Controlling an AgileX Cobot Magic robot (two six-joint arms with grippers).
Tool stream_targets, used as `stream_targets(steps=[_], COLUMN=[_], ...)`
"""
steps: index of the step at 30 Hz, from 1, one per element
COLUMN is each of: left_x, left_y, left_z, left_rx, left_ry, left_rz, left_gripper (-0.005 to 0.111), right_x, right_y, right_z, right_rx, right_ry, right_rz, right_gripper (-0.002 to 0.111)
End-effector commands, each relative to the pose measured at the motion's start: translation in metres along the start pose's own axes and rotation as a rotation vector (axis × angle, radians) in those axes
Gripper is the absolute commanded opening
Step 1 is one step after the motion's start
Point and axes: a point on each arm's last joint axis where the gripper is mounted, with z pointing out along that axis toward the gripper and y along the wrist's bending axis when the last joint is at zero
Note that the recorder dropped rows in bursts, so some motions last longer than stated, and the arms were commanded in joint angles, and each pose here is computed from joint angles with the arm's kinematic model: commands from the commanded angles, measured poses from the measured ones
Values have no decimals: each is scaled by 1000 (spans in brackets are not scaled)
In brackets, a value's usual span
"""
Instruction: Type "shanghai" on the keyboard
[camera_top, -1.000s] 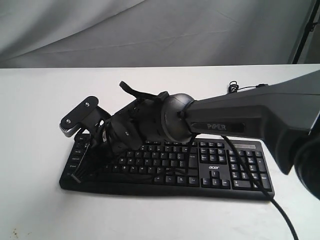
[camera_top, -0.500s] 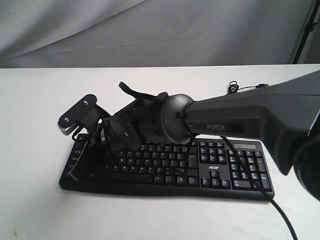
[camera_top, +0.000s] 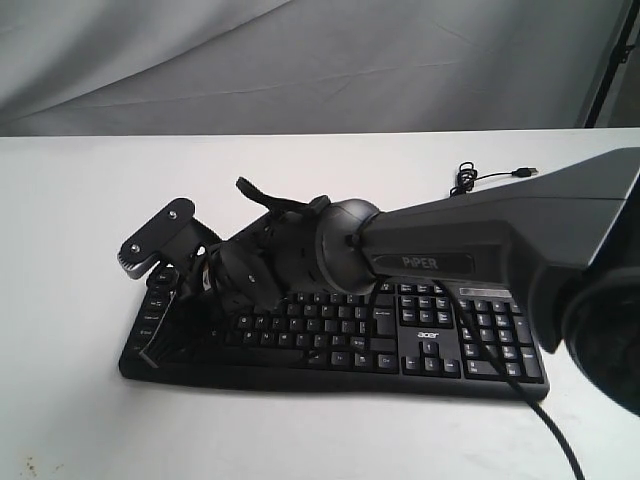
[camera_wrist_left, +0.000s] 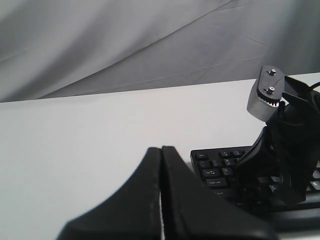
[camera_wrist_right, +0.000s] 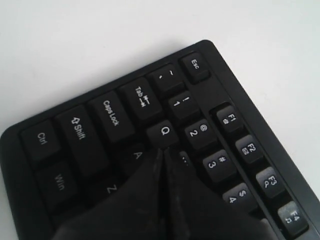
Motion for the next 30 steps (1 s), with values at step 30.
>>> stream_targets(steps=[30], left_x=[1], left_y=[0], left_z=[0], left_rx=[3], left_ry=[-2], left_rz=[-1], left_gripper=[0], right_x=[7], right_y=[-1], right_z=[3], right_rx=[-11], right_ry=[56], right_rz=[17], right_gripper=[0])
